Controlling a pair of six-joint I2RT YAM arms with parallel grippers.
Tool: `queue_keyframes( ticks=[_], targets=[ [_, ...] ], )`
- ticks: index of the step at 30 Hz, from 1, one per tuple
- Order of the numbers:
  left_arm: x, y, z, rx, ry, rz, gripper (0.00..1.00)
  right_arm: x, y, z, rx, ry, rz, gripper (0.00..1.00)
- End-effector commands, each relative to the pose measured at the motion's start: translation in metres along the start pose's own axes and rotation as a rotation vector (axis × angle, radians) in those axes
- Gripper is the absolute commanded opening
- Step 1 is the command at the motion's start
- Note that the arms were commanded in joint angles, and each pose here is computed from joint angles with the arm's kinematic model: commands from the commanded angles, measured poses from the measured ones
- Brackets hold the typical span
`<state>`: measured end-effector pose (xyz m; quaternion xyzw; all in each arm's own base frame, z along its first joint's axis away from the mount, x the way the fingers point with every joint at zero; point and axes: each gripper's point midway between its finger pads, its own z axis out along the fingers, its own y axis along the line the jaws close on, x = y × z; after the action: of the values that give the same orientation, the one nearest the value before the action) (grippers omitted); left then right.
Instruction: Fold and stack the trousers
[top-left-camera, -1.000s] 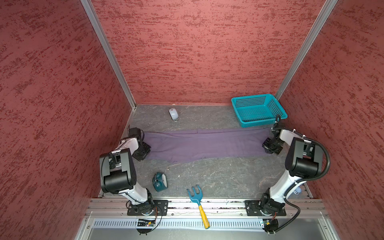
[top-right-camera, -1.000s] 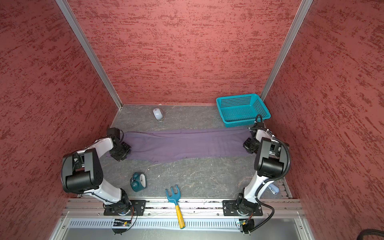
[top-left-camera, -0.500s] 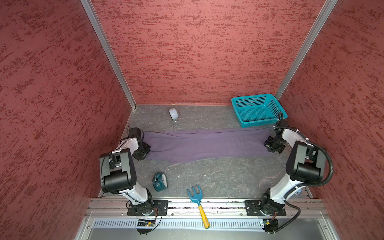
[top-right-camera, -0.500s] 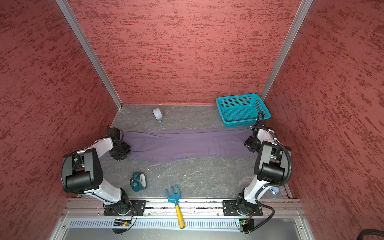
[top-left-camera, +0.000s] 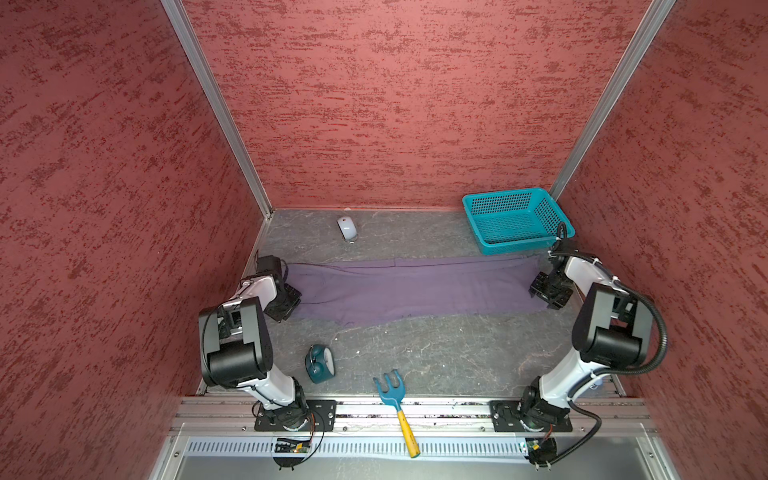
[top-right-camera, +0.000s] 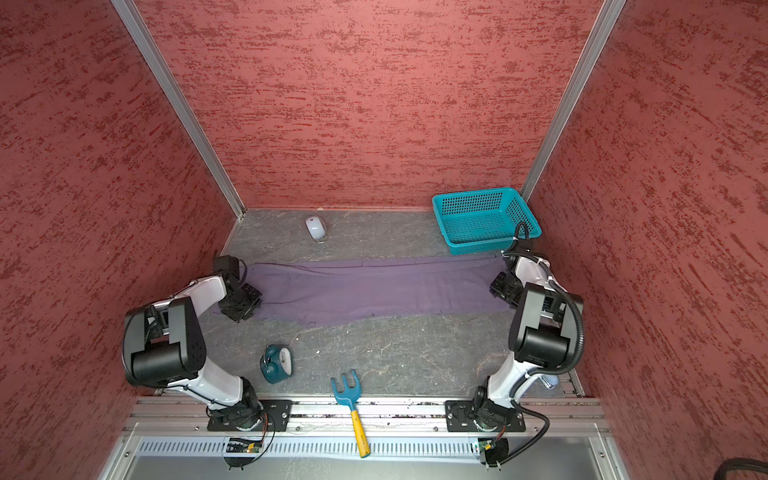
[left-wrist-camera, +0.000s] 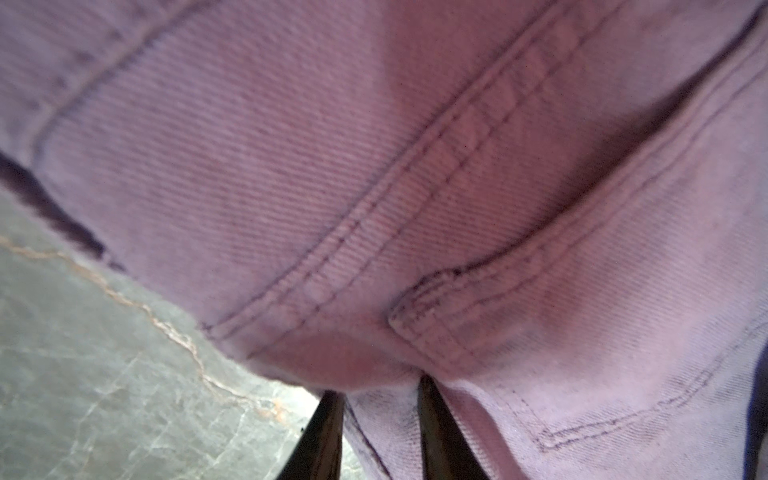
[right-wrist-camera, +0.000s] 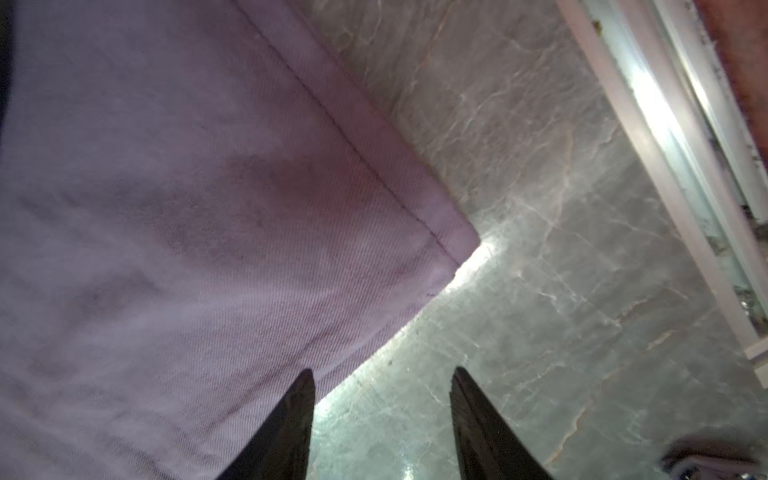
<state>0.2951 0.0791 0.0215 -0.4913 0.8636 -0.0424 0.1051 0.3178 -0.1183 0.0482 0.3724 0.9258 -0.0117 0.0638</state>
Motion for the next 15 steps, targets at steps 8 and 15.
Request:
queue_keyframes(
  ticks=[8,15],
  targets=[
    [0.009,0.013,0.017,-0.045,0.036,0.001,0.31,-0.019,0.020,0.028,-0.063,0.004,0.042,0.22],
    [0.009,0.011,0.019,-0.041,0.042,-0.002,0.31,-0.017,0.011,0.013,-0.029,-0.013,0.027,0.02]
  ],
)
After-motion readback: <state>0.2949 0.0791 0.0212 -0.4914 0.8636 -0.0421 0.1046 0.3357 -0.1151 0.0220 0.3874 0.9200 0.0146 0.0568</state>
